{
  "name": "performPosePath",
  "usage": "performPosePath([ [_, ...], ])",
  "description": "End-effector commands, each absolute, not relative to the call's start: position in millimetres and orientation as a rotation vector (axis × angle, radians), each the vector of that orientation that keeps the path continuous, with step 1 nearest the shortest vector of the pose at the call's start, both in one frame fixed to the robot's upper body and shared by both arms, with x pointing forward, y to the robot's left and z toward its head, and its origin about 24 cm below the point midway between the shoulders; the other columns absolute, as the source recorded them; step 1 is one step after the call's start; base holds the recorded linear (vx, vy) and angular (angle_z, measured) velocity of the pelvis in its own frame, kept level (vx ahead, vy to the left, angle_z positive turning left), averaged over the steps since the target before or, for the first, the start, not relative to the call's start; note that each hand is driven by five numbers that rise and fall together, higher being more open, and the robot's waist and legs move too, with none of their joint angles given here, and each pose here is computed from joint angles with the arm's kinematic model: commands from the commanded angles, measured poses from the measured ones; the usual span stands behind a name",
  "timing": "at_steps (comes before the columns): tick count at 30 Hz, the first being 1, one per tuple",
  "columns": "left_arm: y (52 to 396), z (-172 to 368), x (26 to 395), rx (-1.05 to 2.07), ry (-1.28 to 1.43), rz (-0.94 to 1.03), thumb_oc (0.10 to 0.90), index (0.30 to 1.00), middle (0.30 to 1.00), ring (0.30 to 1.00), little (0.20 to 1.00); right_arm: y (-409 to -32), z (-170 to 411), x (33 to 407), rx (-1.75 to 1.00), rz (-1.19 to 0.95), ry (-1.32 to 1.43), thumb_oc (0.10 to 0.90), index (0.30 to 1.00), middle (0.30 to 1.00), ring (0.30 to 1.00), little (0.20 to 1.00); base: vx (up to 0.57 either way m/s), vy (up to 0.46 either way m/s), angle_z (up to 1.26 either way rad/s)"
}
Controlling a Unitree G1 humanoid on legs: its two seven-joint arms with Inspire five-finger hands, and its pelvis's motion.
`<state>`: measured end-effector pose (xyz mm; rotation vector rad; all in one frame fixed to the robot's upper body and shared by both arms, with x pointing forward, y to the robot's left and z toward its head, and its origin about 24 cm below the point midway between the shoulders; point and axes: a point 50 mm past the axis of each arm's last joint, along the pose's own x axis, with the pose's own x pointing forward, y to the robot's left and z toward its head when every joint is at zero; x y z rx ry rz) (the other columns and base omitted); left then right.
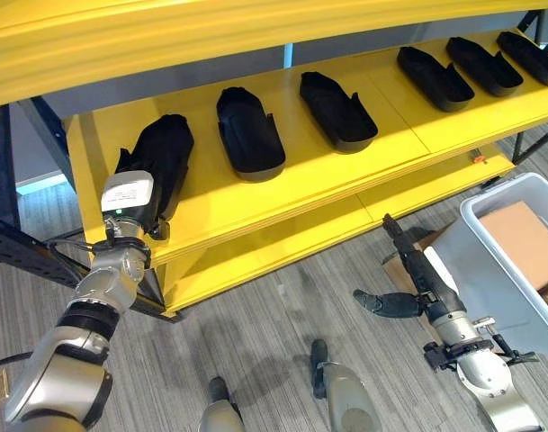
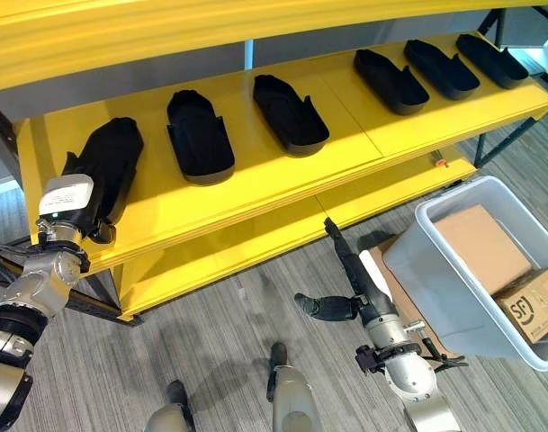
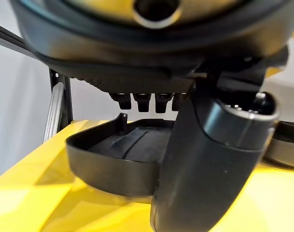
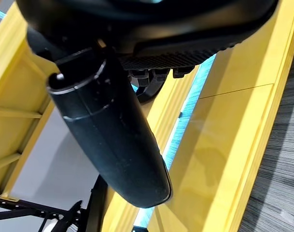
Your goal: Move parts from the plastic box to the shelf.
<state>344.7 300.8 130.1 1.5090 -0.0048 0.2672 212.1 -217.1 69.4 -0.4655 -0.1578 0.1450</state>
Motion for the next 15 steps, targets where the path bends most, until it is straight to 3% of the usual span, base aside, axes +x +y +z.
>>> performPosePath([
  [1,326.4,188.3,333.8,1.591,-0.153,0.456,0.900,1.000,1.000,1.000,1.000,-223.1,109.6,217.9,-0.432,0.075,-0.370,0.900,1.000,1.000,1.000,1.000,0.00,0.000,0.00],
  [15,329.5,195.2,315.3,1.633,-0.214,0.447,0.900,1.000,1.000,1.000,1.000,-229.0,109.5,217.0,-0.434,0.050,-0.360,0.900,1.000,1.000,1.000,1.000,0.00,0.000,0.00],
])
